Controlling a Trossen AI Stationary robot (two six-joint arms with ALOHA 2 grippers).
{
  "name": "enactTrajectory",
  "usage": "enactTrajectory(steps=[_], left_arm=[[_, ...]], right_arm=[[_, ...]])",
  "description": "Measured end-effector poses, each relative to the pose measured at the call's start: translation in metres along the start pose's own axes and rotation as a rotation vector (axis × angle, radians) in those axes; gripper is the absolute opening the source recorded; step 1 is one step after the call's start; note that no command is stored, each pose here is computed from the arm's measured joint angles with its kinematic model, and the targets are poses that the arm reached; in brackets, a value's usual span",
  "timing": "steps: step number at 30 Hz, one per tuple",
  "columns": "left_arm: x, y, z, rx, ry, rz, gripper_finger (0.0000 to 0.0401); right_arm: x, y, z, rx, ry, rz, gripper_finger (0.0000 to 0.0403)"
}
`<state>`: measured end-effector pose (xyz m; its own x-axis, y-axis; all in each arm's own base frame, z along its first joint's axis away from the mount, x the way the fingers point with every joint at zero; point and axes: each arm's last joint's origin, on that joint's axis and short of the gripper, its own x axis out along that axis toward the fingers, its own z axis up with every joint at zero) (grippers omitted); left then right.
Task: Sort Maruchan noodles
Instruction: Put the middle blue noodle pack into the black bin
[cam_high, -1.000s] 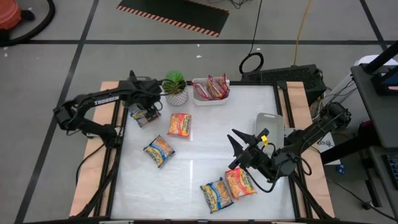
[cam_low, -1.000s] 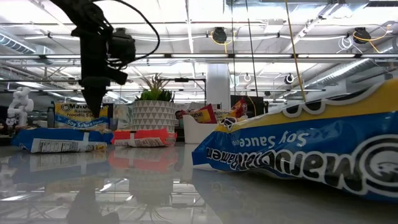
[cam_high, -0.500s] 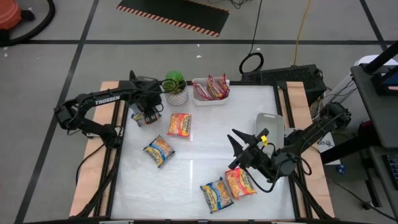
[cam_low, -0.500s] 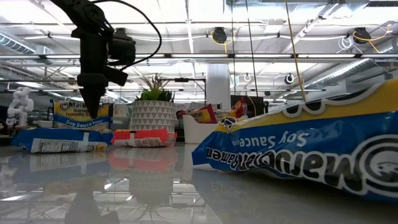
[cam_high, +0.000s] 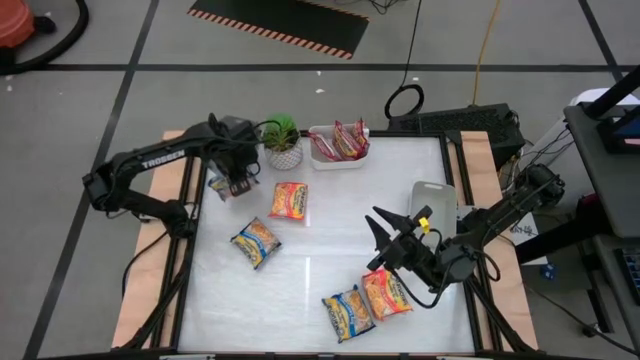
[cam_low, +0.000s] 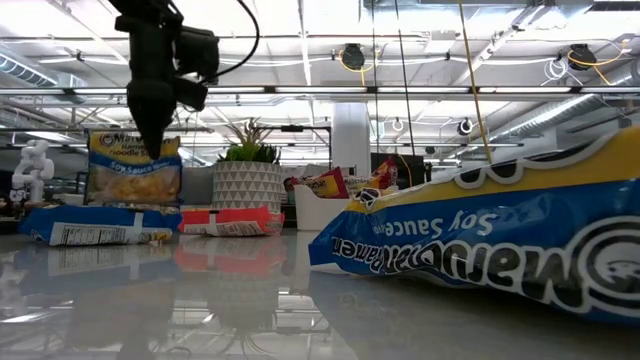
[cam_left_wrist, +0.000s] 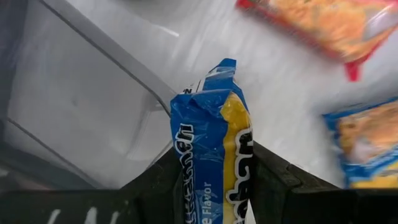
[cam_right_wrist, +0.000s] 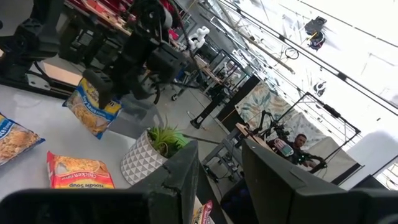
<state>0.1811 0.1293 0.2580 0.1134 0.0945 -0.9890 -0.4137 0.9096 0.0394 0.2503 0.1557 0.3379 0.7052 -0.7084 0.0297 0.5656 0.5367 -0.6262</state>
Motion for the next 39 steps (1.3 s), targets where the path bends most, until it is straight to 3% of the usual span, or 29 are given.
enactTrajectory(steps=[6,15,20,24,39], left_arm=[[0.0,0.005,0.0,-0.063,-0.014,-0.029,0.0124],[0.037,0.004,-0.016,-0.107,0.047,-0.06,0.0126],[0.052,0.002,-0.022,-0.134,0.063,-0.039,0.0194],[0.058,0.0,-0.023,-0.129,0.049,-0.014,0.0222],[0.062,-0.014,-0.014,-0.046,-0.025,0.049,0.0229]], right_arm=[[0.0,0.0,0.0,0.0,0.0,0.0,0.0116],[-0.008,0.001,0.001,0.012,-0.015,0.019,0.0116],[-0.012,0.002,0.002,0.018,-0.023,0.03,0.0116],[-0.012,0.002,0.002,0.025,-0.023,0.031,0.0116],[-0.012,0.002,0.002,0.025,-0.022,0.03,0.0116]])
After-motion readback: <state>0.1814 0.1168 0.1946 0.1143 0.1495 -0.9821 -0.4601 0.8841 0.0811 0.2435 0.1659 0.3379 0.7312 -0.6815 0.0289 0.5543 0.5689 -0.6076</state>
